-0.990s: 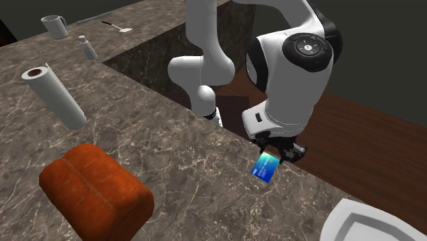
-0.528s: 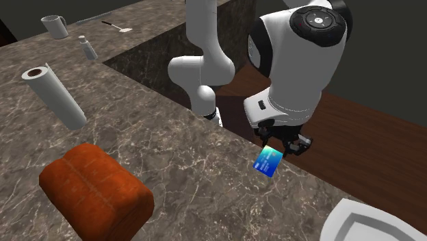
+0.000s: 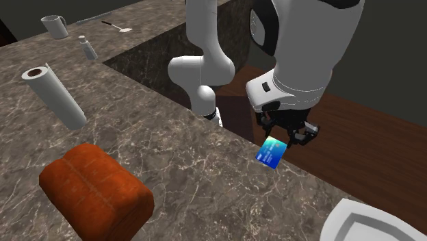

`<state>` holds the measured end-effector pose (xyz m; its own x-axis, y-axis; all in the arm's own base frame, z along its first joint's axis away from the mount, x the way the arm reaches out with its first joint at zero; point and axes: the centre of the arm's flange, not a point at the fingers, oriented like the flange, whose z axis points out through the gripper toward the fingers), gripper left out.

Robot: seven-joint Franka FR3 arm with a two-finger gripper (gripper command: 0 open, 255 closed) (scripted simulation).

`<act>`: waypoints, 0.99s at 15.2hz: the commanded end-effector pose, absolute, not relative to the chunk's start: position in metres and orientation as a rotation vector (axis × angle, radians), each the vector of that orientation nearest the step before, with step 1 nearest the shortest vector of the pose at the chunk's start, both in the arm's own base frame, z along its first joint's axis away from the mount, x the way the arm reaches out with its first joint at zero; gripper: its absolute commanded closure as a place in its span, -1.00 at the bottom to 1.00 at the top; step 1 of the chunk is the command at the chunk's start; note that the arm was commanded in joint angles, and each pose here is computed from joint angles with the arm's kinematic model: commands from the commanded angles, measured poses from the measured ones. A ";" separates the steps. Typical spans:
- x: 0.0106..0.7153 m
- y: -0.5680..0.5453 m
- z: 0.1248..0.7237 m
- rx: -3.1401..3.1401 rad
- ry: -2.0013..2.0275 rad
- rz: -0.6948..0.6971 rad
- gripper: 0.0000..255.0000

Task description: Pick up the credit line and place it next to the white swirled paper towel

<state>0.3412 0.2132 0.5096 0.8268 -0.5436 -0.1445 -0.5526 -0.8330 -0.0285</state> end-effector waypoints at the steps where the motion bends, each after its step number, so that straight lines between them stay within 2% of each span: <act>1: 0.342 0.213 0.521 -2.937 0.882 0.201 1.00; 15: 0.342 0.213 0.595 -2.937 0.882 0.201 1.00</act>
